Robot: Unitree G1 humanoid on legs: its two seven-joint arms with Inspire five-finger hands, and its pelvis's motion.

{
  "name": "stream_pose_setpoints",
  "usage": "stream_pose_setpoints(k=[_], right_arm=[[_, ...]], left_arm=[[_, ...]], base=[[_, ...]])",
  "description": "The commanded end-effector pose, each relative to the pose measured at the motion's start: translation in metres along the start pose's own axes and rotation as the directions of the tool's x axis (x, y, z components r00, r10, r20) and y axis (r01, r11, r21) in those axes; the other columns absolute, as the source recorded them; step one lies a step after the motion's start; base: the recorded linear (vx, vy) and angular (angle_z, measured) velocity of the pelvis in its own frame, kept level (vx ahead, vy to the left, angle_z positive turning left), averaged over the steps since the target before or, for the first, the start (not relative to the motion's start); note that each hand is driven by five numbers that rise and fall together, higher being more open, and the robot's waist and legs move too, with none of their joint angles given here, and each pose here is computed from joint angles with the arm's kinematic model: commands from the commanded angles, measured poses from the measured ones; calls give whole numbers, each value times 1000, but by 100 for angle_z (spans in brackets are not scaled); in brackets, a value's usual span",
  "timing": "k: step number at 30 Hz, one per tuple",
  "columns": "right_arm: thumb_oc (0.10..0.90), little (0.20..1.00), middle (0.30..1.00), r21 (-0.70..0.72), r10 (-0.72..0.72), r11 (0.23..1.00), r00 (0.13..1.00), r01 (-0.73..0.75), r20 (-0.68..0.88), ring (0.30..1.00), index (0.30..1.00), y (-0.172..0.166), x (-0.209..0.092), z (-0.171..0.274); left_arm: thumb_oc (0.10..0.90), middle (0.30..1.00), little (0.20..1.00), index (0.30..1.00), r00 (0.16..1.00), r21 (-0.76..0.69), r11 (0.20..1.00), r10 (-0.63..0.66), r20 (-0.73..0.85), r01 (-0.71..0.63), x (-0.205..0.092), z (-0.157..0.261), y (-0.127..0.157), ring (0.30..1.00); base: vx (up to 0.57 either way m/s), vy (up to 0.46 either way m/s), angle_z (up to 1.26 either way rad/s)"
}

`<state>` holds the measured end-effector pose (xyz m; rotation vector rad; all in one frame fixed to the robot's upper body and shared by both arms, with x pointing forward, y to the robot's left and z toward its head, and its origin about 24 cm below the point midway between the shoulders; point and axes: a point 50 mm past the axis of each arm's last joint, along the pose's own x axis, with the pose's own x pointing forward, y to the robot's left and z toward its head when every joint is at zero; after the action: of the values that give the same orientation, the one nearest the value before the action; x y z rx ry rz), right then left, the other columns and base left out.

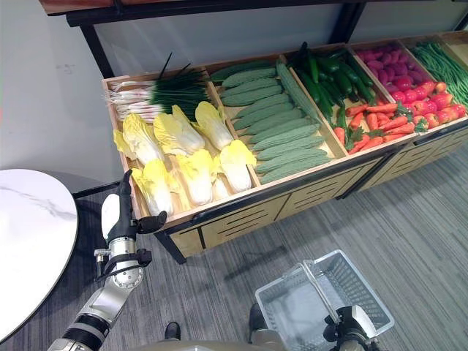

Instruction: Get the vegetables into the basket

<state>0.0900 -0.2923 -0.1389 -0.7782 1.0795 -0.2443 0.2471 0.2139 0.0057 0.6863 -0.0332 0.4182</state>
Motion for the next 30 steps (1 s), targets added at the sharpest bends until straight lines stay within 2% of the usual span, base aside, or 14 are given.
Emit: stream_pose_setpoints(k=[1,8,14,16,17,19,20,23,24,25,30], right_arm=[[400,300,300,27,-119,993,990,117,77,300,300,-19,9,24],[400,300,300,22,-114,993,987,113,109,300,300,-16,8,32],[400,300,300,-4,-122,992,981,124,148,300,300,-17,9,43],[400,300,300,-10,-128,991,980,131,152,300,300,-18,10,45],[400,300,300,-9,-128,991,980,131,152,300,300,-19,10,45],[400,300,300,-17,-139,990,978,143,157,300,300,-22,11,47],[400,300,300,-17,-139,990,978,143,157,300,300,-22,11,47],[400,300,300,-29,-149,987,976,156,159,300,300,-28,14,52],[400,300,300,-34,-147,987,976,155,162,300,300,-29,14,53],[400,300,300,-41,-148,987,975,157,163,300,300,-31,15,54],[400,300,300,-54,-149,986,973,160,174,300,300,-36,17,59]], left_arm=[[900,1000,1000,1000,956,-11,992,126,264,-128,40,51,13,1000],[900,1000,1000,1000,956,35,988,134,263,-149,51,54,8,1000],[900,1000,1000,1000,973,-76,975,216,82,-210,64,53,-2,1000],[829,901,901,901,975,-88,971,223,24,-220,67,49,-4,901],[810,874,874,874,974,-89,971,223,24,-220,67,49,-5,874],[643,640,640,640,971,-116,965,227,-72,-234,69,41,-6,640],[627,618,618,618,971,-116,965,227,-73,-234,69,41,-6,618],[514,459,459,459,935,-213,935,220,-279,-283,68,24,-13,459],[514,459,459,459,919,-244,922,213,-331,-302,68,20,-13,459],[400,300,300,300,910,-262,919,187,-369,-295,67,17,-17,300],[400,300,300,300,904,-282,925,122,-411,-253,65,11,-24,300]], base=[[-4,-23,-4],[-3,-11,-8],[-5,-21,-4],[0,-9,-2],[0,0,0],[0,0,0],[0,0,0],[0,0,0],[0,0,0],[9,18,-4],[4,17,-8]])
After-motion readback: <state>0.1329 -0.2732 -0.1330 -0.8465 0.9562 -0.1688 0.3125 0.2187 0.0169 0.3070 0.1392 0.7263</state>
